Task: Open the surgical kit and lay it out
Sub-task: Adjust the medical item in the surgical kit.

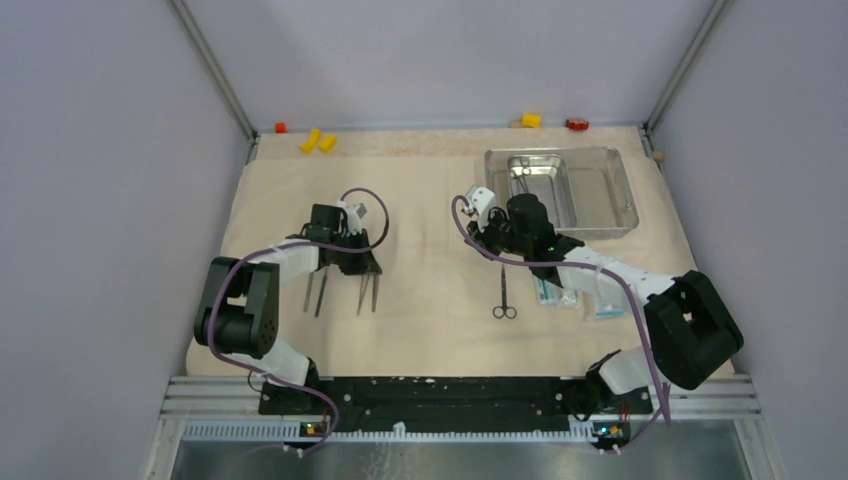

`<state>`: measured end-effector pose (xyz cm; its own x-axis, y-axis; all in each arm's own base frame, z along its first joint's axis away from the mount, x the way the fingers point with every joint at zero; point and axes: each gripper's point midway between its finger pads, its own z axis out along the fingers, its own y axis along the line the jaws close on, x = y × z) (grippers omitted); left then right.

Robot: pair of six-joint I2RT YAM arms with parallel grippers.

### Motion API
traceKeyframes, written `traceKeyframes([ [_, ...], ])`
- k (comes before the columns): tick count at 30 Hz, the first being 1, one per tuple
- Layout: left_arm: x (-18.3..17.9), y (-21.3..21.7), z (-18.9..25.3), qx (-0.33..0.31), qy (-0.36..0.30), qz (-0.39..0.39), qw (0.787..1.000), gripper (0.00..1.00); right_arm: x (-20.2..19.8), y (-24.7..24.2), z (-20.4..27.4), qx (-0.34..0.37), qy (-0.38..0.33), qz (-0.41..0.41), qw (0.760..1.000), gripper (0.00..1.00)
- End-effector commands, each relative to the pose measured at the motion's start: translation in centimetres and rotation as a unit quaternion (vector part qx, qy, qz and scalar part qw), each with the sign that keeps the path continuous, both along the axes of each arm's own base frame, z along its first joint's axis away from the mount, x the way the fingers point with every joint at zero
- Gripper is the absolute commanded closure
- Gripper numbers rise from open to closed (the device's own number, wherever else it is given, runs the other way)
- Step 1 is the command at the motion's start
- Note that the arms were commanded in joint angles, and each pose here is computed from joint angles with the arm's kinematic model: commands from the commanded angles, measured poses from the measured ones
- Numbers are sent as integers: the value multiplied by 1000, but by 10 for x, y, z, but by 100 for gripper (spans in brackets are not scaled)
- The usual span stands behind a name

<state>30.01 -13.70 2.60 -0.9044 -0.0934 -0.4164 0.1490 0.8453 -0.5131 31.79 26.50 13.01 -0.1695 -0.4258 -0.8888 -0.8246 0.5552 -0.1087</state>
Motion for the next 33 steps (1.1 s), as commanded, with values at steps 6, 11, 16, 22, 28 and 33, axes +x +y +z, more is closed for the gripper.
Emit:
traceKeyframes([
  [6,3,-3,2,-13,-11,-5,1000,85,8,2,10,7,-26,3,1000,82],
  [11,2,-4,4,-15,-15,-10,1000,83,9,2,9,6,-25,3,1000,82],
  [16,3,-4,7,-18,-22,-14,999,82,9,2,9,6,-25,3,1000,82],
  [22,5,-4,18,-21,-51,-32,998,79,8,2,9,7,-24,4,1000,82],
  [28,8,-1,25,-18,-75,-42,996,77,8,2,8,7,-23,4,1000,82],
  [33,11,2,33,-23,-88,-44,995,79,9,2,9,7,-23,3,1000,82],
])
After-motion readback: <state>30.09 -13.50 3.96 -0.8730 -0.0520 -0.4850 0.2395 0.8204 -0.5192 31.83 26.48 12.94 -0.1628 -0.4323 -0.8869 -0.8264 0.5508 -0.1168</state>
